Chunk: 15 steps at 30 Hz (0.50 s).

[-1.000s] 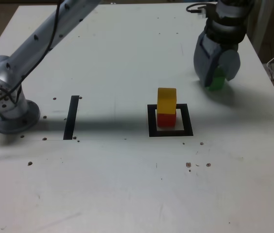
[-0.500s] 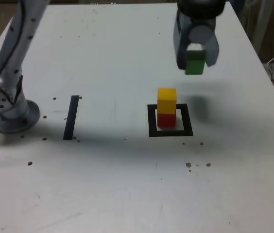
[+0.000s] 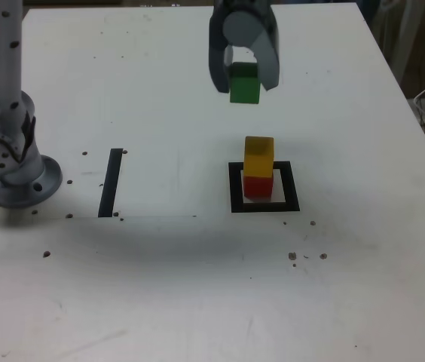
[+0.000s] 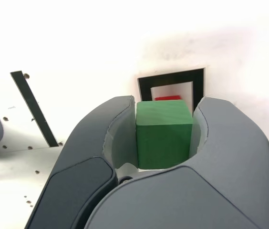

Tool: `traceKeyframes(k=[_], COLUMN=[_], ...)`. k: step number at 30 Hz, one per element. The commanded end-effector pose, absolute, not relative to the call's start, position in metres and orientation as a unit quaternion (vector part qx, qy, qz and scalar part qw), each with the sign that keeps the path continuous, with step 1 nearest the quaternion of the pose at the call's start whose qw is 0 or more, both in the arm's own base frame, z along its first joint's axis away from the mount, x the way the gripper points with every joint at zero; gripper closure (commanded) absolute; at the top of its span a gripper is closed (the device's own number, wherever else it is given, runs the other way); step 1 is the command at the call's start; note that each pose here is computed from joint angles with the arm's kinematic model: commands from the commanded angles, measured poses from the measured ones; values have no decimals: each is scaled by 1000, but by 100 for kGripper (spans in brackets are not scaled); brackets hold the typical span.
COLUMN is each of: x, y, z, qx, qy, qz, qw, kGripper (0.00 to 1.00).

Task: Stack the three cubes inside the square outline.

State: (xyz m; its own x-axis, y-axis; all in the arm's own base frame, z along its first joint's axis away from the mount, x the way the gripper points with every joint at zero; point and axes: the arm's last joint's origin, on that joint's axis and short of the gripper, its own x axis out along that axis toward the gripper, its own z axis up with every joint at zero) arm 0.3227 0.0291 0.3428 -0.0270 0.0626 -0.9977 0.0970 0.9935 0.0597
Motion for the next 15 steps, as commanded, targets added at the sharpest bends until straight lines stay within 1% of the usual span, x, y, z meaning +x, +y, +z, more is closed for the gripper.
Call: traceKeyframes(k=[1, 10, 15], x=[320, 325, 327], y=[23, 6, -2], z=[346, 339, 327], qx=[61, 67, 60], qy=[710, 703, 706], qz=[-20, -34, -30], qw=[702, 707, 705], kGripper=[88, 88, 88])
